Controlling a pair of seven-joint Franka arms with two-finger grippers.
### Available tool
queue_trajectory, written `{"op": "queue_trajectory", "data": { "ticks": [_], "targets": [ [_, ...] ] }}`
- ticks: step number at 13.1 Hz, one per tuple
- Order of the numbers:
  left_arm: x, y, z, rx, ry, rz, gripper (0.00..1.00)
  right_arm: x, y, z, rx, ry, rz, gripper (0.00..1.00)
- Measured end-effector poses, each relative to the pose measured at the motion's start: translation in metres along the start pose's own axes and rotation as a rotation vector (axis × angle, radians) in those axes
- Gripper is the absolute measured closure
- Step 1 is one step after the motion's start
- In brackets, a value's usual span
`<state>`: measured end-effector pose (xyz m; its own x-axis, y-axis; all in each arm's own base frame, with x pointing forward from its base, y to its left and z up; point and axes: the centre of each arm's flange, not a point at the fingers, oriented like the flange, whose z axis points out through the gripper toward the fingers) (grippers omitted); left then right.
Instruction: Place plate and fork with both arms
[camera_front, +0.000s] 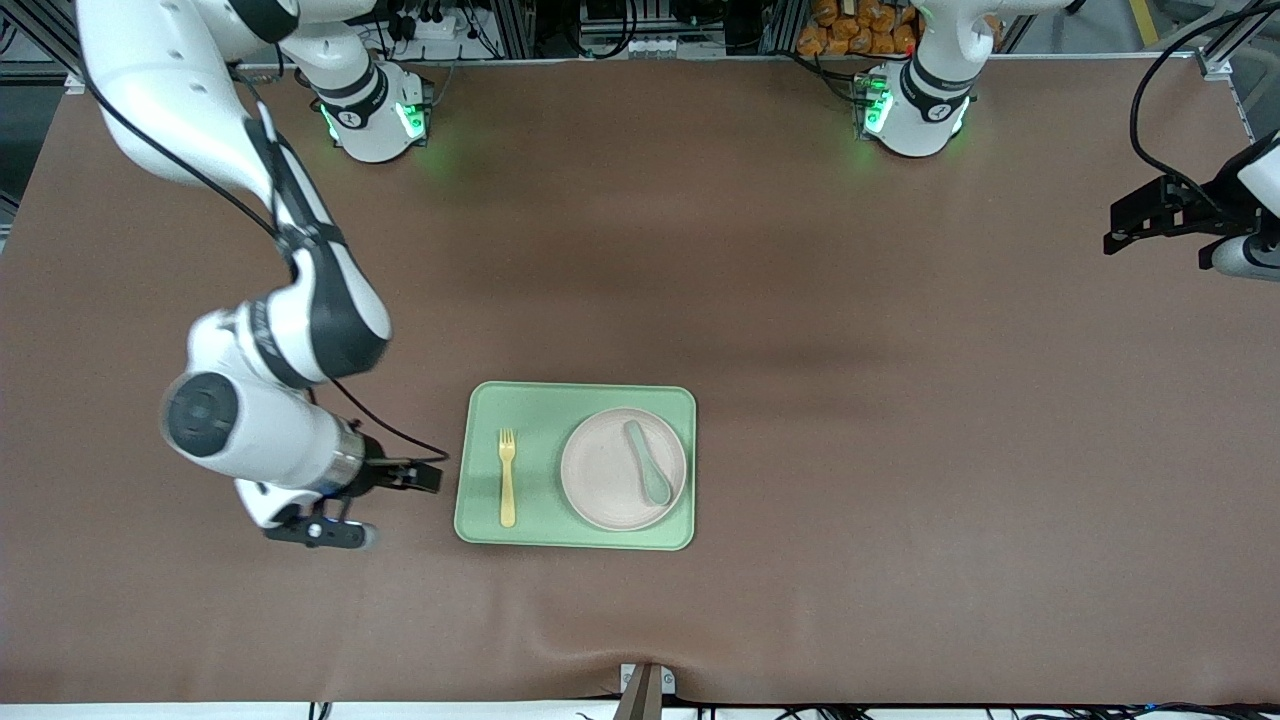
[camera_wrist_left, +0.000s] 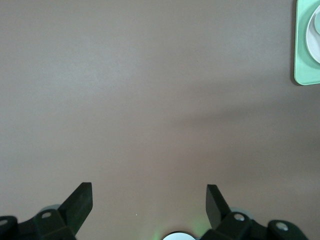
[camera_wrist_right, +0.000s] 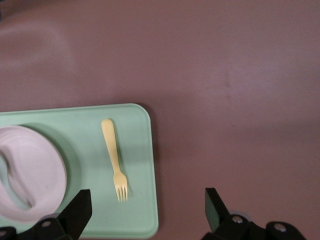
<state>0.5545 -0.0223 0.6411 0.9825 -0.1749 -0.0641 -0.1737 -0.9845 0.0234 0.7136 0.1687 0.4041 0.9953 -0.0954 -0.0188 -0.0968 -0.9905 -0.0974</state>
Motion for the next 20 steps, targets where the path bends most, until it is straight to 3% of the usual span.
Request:
{"op": "queue_trajectory", "data": {
  "ticks": [3, 10, 14, 20],
  "targets": [
    [-0.001, 0.006, 0.0, 0.0, -0.007, 0.01, 0.0, -0.025, 0.028, -0.084, -0.044, -0.053, 0.019, 0.0],
    [-0.002, 0.006, -0.003, 0.0, -0.002, 0.01, 0.0, -0.087, 0.114, -0.234, -0.095, -0.037, -0.006, 0.0],
    [-0.003, 0.006, -0.003, 0.0, -0.005, 0.01, 0.0, -0.125, 0.137, -0.256, -0.104, -0.056, -0.025, 0.0],
    [-0.003, 0.006, -0.003, 0.0, -0.006, 0.01, 0.0, -0.155, 0.148, -0.233, -0.109, -0.043, -0.035, 0.0]
  ]
}}
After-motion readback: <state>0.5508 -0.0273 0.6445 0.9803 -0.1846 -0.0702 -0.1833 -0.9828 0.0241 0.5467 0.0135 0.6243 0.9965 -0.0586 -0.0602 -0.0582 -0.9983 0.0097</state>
